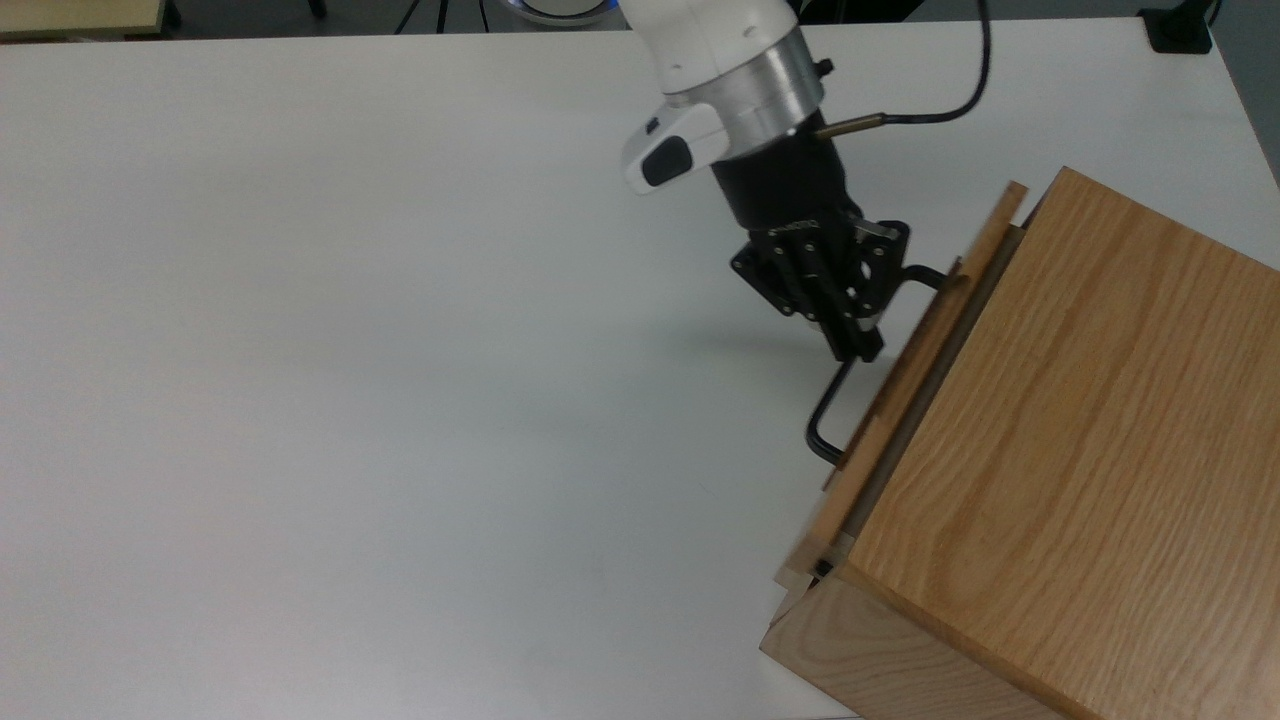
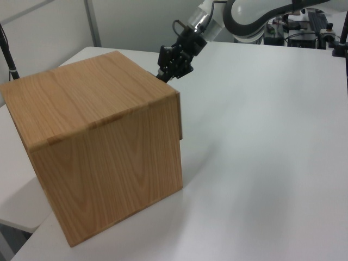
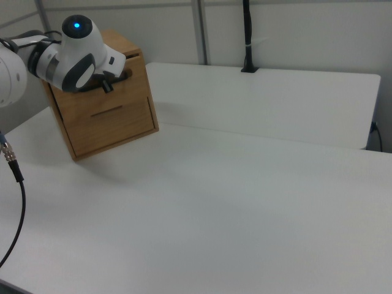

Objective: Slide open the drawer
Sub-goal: 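Pull the handle away from the cabinet, sliding the drawer out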

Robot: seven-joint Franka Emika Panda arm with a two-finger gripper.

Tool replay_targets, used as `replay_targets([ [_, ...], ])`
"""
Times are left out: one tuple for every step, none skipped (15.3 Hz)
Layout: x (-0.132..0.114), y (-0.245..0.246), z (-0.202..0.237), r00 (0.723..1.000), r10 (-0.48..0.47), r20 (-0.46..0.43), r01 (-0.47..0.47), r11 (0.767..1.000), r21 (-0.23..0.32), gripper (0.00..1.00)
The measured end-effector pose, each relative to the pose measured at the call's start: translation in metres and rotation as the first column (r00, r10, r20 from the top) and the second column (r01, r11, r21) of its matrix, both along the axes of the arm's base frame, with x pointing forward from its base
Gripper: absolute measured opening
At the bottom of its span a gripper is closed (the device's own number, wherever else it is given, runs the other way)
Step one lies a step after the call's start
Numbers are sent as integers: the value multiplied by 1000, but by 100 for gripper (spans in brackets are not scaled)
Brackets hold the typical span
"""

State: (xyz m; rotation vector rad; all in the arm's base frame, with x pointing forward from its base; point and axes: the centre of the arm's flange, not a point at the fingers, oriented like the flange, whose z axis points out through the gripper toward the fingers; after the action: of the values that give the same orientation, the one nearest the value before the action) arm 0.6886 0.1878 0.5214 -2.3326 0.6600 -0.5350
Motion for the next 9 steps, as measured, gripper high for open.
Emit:
replay_targets([
  [-3,-8,0,1000,-5,-8,5,1000,-8,20],
  [-6,-18,1,1000,-6,-25,6,1000,-17,20],
  [-9,-28,0,999,-2,-49,1,1000,-28,20],
  [-11,-40,0,997,1,-78,-4,999,-38,20],
  [-14,-53,-1,994,3,-108,-8,999,-47,20],
  [-17,-67,-2,991,9,-132,-17,998,-59,20],
  [-20,-79,-2,988,16,-152,-27,997,-69,20],
  [-22,-90,-3,985,24,-172,-38,996,-78,20],
  [-25,-101,-3,981,32,-192,-49,995,-85,20],
])
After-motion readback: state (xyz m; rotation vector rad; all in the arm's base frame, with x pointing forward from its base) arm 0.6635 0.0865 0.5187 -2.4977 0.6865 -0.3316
